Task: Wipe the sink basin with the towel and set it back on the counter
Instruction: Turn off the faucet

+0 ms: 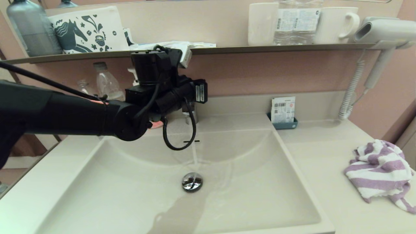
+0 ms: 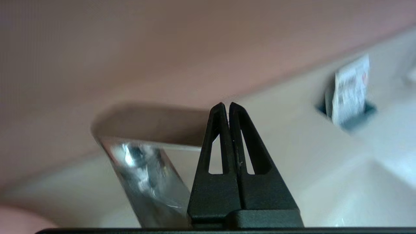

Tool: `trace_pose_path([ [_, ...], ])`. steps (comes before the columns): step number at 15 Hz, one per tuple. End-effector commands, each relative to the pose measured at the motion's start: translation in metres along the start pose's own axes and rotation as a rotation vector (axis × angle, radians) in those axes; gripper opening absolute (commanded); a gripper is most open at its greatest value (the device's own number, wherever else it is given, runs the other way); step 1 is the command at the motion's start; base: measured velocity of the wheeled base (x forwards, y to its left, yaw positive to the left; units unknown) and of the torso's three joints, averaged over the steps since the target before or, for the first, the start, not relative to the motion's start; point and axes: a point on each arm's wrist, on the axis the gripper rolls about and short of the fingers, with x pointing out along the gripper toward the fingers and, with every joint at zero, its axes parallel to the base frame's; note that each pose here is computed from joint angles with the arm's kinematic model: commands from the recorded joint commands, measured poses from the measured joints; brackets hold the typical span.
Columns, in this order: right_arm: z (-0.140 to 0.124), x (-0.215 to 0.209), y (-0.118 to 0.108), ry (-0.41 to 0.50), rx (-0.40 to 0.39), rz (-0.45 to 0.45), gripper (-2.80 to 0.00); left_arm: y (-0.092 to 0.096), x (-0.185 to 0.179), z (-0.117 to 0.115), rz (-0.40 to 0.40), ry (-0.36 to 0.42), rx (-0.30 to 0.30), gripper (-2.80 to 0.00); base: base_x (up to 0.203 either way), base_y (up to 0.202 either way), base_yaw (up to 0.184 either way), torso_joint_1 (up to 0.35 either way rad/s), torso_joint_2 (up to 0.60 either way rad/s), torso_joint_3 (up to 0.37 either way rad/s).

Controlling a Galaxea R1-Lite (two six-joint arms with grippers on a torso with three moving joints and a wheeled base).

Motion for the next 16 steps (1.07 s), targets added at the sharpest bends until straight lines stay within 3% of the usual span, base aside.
trace_pose_path([
  [1, 0.000, 0.000, 0.000, -0.001, 0.000, -0.001, -2.80, 0.001, -0.012, 0.008, 0.002, -0.026, -0.002, -2.80, 0.000, 0.000, 0.000, 0.000, 0.00, 0.000],
  [4, 0.000, 0.000, 0.000, -0.001, 0.000, -0.001, -2.80, 0.005, -0.014, 0.032, 0.012, -0.097, -0.007, -2.80, 0.000, 0.000, 0.000, 0.000, 0.00, 0.000],
  [6, 0.000, 0.000, 0.000, -0.001, 0.000, 0.000, -2.80, 0.008, -0.012, 0.041, 0.016, -0.105, -0.008, -2.80, 0.000, 0.000, 0.000, 0.000, 0.00, 0.000],
  [9, 0.000, 0.000, 0.000, -0.001, 0.000, -0.001, -2.80, 0.006, -0.012, 0.028, 0.009, -0.064, -0.008, -2.80, 0.000, 0.000, 0.000, 0.000, 0.00, 0.000],
  [16, 0.000, 0.000, 0.000, -0.001, 0.000, 0.000, -2.80, -0.023, -0.013, 0.001, -0.062, -0.003, -0.008, -2.80, 0.000, 0.000, 0.000, 0.000, 0.00, 0.000],
])
